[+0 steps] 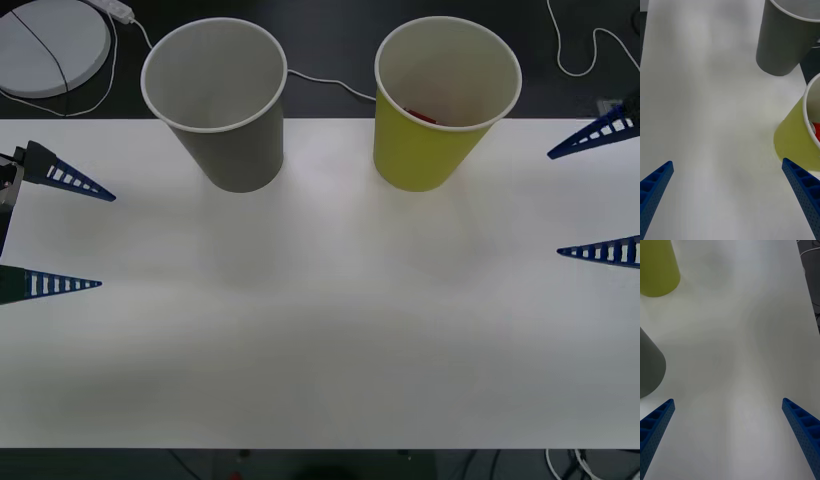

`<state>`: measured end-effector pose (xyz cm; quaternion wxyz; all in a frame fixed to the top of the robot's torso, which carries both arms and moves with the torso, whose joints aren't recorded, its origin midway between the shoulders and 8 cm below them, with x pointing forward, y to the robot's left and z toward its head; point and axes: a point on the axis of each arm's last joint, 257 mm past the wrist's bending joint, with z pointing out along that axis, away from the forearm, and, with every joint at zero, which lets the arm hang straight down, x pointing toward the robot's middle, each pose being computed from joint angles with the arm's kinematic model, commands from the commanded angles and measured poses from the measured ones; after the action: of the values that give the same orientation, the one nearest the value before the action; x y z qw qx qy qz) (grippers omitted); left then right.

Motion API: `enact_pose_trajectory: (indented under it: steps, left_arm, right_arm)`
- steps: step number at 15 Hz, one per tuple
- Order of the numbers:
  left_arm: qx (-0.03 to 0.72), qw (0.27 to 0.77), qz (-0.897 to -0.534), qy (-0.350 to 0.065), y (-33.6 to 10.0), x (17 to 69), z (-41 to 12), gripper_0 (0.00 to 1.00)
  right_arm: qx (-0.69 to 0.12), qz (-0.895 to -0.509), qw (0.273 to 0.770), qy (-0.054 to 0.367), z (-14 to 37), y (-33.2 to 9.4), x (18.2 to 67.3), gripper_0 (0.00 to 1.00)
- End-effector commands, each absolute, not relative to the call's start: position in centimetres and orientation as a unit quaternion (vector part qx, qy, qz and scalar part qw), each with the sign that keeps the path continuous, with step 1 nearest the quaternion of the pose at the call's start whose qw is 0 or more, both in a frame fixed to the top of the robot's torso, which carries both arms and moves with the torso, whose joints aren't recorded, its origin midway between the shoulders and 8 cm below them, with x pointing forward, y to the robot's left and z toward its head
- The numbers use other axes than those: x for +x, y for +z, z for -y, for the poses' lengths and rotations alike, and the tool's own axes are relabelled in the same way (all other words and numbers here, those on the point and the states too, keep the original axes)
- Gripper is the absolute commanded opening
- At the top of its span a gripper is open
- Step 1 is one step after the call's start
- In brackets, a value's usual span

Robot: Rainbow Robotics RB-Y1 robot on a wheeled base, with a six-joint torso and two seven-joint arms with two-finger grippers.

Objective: Put the can into the green bin and the plastic bottle into the gray bin

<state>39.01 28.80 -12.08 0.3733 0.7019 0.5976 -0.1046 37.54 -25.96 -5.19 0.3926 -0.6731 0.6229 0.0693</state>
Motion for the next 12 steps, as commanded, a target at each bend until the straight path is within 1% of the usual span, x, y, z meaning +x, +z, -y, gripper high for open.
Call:
enact_pose_trajectory:
  steps: [1,4,8,12]
  left_arm:
    - [0.702,0.373,-0.598,-0.105,-12.1,39.0,-28.8,1.00]
    - [0.702,0.373,-0.598,-0.105,-12.1,39.0,-28.8,1.00]
    - [0.702,0.373,-0.598,-0.105,-12.1,39.0,-28.8,1.00]
    - [0.702,0.373,-0.598,-0.105,-12.1,39.0,-28.8,1.00]
  right_arm:
    - [-0.663,-0.633,0.396,0.064,26.5,-7.0,37.1,1.00]
    - [-0.652,-0.641,0.397,0.078,27.3,-8.9,36.5,1.00]
    - [-0.660,-0.626,0.408,0.080,28.1,-10.3,36.9,1.00]
    - [-0.658,-0.624,0.410,0.099,27.6,-11.9,36.3,1.00]
